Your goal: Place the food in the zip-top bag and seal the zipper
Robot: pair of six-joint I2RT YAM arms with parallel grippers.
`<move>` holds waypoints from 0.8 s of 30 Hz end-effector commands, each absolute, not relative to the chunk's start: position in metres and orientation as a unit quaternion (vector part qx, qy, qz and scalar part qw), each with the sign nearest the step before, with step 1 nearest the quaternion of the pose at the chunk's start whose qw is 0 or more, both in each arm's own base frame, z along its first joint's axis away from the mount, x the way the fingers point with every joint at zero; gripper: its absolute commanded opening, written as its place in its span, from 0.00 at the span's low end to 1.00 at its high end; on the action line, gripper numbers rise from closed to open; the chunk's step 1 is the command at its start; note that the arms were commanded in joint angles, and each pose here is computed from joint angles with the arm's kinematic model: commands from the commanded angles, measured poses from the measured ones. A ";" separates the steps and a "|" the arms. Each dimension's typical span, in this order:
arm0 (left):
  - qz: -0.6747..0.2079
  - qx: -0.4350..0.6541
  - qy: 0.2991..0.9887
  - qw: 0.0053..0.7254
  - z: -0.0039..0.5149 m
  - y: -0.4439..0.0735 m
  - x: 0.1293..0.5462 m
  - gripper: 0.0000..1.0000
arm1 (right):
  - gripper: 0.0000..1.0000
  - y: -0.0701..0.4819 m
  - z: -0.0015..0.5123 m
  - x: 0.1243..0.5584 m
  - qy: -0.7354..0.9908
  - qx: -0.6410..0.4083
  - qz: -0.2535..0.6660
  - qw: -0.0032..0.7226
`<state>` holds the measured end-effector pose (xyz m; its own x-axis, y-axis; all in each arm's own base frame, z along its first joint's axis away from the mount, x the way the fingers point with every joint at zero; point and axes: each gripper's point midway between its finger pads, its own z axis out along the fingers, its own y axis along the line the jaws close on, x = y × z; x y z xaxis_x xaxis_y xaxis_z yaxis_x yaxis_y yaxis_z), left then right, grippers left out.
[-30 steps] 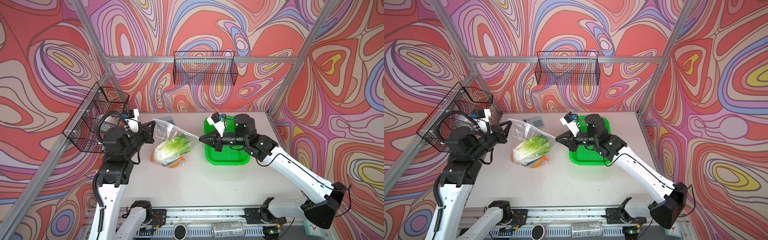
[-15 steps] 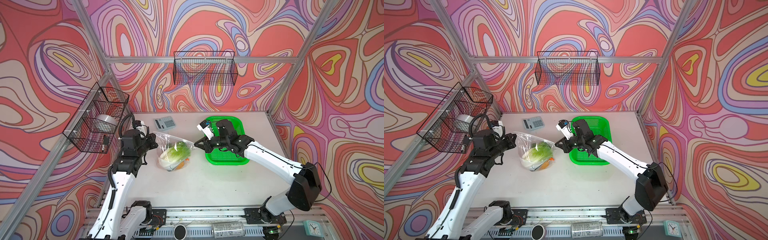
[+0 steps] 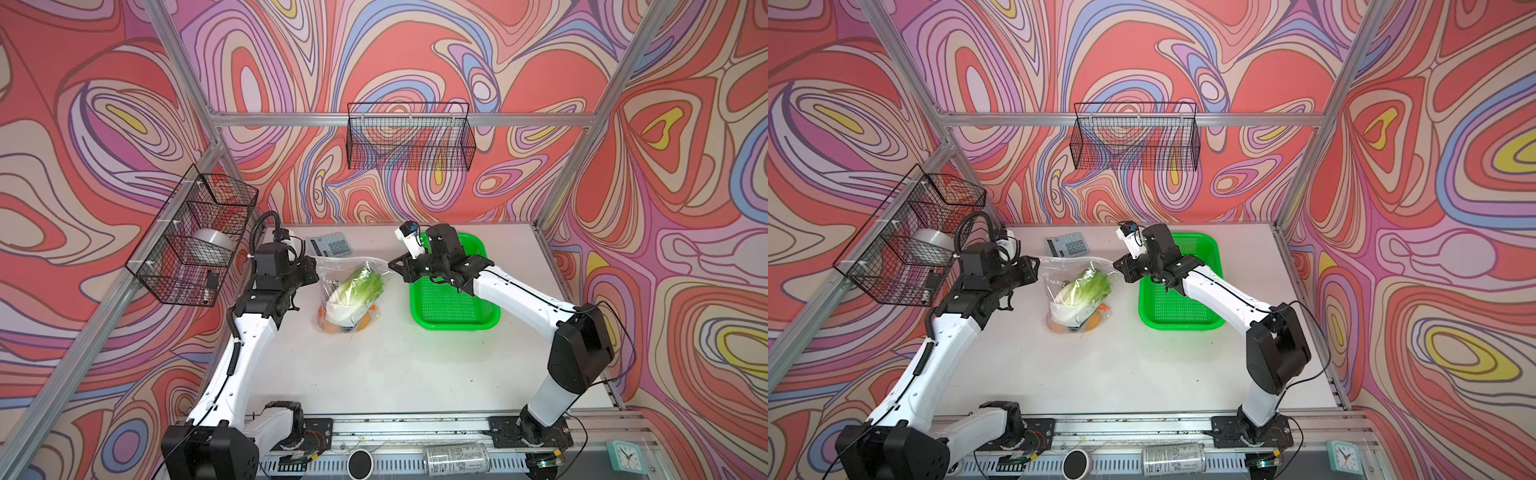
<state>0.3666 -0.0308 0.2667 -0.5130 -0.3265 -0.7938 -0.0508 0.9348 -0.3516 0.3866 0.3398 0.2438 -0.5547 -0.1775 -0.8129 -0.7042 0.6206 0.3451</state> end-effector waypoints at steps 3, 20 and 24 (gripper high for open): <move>-0.139 -0.119 0.842 0.507 0.293 -0.024 0.364 0.88 | 0.04 0.338 0.253 0.410 0.799 -0.282 0.317 0.427; -0.089 -0.133 0.835 0.527 0.303 -0.004 0.353 1.00 | 0.42 0.319 0.294 0.350 0.739 -0.310 0.378 0.464; -0.128 -0.125 0.833 0.523 0.304 -0.016 0.359 1.00 | 0.56 0.311 0.306 0.342 0.739 -0.333 0.355 0.466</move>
<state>0.3569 -0.0116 0.3033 -0.4185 -0.3250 -0.8481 -0.1005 0.9446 -0.3124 0.3464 0.3160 0.2969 -0.3818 -0.1241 -0.9159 -0.8088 0.5243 0.2662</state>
